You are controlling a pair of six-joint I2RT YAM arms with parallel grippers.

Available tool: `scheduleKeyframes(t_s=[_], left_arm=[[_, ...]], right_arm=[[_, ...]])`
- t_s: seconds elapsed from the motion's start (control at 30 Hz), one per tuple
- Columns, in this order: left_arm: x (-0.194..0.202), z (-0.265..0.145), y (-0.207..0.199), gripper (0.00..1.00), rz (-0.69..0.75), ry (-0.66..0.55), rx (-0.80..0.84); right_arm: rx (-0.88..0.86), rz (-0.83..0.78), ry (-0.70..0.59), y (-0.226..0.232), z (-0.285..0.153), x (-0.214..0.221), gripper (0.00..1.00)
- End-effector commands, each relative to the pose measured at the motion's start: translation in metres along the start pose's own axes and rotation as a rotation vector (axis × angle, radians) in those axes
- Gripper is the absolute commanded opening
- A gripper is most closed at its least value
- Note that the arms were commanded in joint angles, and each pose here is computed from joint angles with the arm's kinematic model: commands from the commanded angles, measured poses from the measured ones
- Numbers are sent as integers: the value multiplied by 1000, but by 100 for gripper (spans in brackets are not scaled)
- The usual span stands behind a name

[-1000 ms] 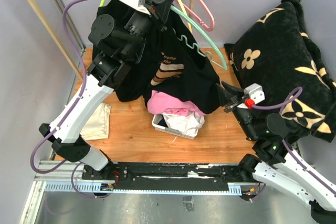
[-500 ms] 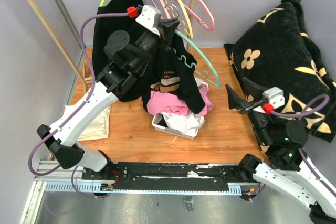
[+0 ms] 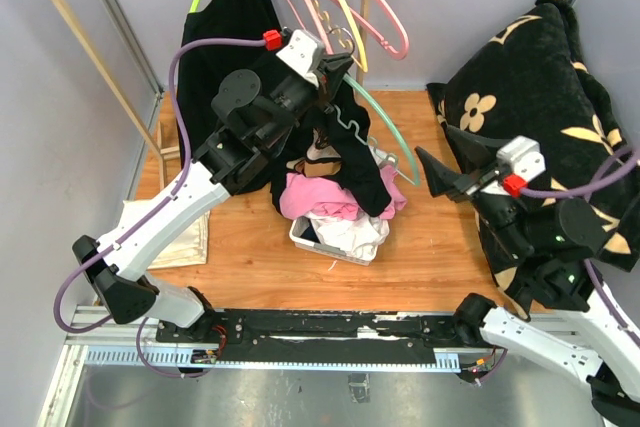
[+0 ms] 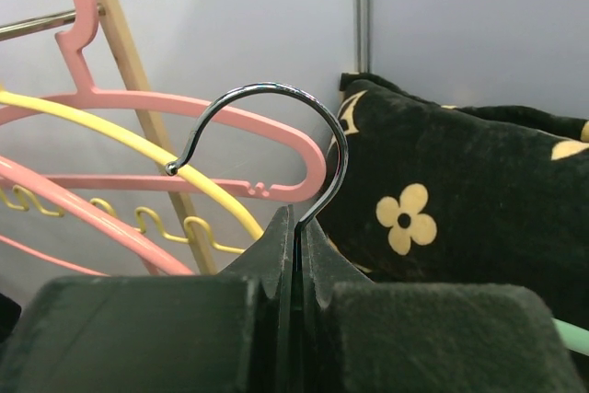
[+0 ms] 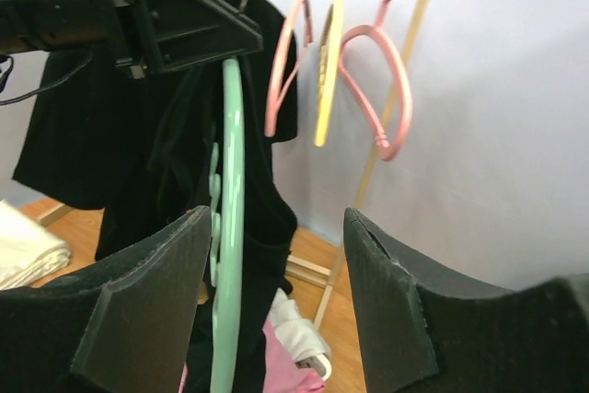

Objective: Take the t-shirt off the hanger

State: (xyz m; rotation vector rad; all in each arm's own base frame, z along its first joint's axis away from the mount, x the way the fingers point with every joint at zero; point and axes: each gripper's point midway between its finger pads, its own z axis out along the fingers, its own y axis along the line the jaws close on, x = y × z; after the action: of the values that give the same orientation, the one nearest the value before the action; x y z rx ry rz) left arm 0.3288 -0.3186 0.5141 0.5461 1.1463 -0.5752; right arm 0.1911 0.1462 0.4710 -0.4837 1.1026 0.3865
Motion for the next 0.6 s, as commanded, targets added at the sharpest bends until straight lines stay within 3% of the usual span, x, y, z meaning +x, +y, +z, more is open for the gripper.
scheduleKeyframes(t_s=[0.0, 0.33, 0.57], left_arm=[[-29, -1, -8, 1, 25, -90, 29], [-38, -7, -22, 0, 8, -112, 84], [-50, -12, -25, 1, -6, -140, 103]], right_arm=[[-127, 38, 65, 27, 14, 11, 61], [-161, 54, 154, 42, 33, 39, 61], [-155, 53, 170, 43, 31, 48, 57]])
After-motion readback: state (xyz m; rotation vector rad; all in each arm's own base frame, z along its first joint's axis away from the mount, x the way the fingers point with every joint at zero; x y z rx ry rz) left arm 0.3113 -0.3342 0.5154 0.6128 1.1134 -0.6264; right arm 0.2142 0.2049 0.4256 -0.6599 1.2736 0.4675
